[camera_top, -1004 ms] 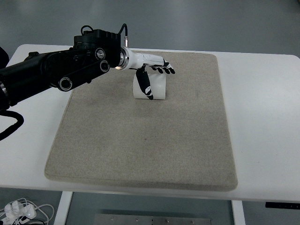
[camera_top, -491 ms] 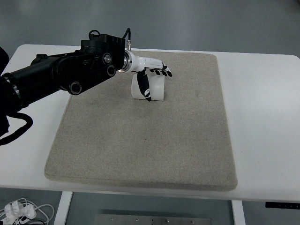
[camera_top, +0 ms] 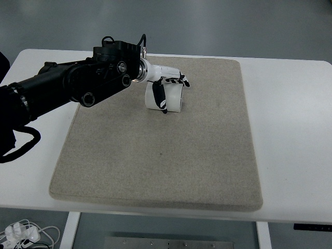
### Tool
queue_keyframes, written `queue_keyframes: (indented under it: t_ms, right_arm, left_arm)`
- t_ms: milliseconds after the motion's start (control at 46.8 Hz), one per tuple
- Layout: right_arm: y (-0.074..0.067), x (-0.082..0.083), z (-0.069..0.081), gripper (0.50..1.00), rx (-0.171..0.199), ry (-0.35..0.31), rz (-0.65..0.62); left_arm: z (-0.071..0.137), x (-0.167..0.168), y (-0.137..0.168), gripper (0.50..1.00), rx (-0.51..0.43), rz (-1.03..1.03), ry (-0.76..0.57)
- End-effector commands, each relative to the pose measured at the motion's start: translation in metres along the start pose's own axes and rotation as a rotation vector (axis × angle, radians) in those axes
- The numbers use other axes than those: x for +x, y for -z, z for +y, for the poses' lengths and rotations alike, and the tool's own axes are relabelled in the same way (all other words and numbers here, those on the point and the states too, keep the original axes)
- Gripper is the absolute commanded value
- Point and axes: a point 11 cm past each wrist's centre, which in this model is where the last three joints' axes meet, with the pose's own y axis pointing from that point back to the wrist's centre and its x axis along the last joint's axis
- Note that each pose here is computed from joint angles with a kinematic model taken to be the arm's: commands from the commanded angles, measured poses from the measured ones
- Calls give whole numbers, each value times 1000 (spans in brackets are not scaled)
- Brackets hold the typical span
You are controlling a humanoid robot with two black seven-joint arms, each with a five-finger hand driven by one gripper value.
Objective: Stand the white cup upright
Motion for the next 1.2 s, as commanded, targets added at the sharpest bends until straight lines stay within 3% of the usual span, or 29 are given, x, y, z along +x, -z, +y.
queue_keyframes:
  t_ms: [0, 171, 449, 556, 598, 748, 791, 1175]
  right_arm:
    - [0, 0, 0, 952, 0, 1, 0]
    - [0, 0, 0, 952, 0, 0, 0]
    - [0, 0, 0, 952, 0, 0, 0]
    - [0, 0, 0, 952, 0, 0, 0]
    - [0, 0, 0, 952, 0, 1, 0]
    - [0, 0, 0, 952, 0, 1, 0]
    - [0, 0, 0, 952, 0, 1, 0]
    - [0, 0, 0, 952, 0, 1, 0]
  left_arm:
    - [-1, -3, -1, 999, 3, -9, 7]
    - [-2, -5, 0, 975, 8, -16, 12]
    - [-2, -2, 2, 823, 29, -65, -3]
    - [-2, -1, 2, 801, 32, -69, -4]
    - [-1, -1, 2, 771, 31, -69, -5]
    - [-1, 0, 2, 536, 30, -70, -6]
    - [-1, 0, 2, 500, 30, -70, -6]
    - [7, 17, -1, 500, -22, 32, -58]
